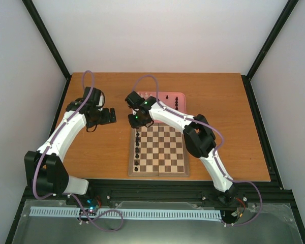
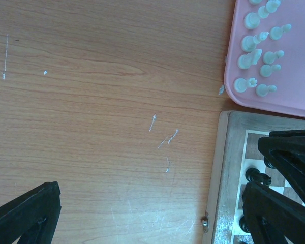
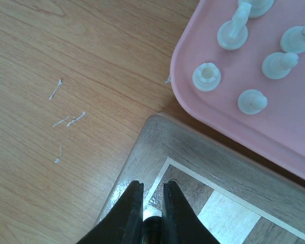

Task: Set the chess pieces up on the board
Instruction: Place the chess piece on the chessboard.

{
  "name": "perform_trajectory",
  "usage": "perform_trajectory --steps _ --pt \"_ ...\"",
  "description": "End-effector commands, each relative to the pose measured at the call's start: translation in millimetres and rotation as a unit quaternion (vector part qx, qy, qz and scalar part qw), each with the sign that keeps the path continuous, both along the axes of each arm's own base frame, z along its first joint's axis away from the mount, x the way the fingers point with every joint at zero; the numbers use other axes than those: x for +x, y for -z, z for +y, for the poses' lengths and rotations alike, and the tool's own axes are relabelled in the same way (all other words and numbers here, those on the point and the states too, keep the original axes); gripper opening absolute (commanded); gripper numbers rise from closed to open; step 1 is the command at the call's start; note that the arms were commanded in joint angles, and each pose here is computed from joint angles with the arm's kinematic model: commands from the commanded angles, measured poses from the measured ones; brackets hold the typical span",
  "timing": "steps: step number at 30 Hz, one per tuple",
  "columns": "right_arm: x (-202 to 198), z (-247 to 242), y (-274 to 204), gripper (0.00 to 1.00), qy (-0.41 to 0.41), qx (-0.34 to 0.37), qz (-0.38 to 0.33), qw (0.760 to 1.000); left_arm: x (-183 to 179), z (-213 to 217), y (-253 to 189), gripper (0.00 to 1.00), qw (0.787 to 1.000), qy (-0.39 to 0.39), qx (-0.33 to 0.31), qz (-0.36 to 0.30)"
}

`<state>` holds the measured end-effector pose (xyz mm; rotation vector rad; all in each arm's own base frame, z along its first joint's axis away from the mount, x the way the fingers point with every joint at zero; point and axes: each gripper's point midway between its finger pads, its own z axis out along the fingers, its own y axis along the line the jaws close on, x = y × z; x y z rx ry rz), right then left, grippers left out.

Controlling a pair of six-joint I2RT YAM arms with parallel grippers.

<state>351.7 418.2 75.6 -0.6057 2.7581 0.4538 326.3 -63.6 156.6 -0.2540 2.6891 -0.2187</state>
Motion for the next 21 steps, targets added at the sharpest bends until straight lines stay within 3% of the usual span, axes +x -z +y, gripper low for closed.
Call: perform_trajectory --steps 1,21 --pt "-5.3 1.1 18.3 0.08 -0.009 -0.014 0.009 1.0 3.3 -0.8 -1.3 1.0 1.0 0.003 -0.003 -0.009" --pt "-3.1 -3.6 24.8 0.12 -0.007 -0.032 0.006 0.999 3.2 -1.0 0.0 1.0 1.0 0.004 -0.003 -0.008"
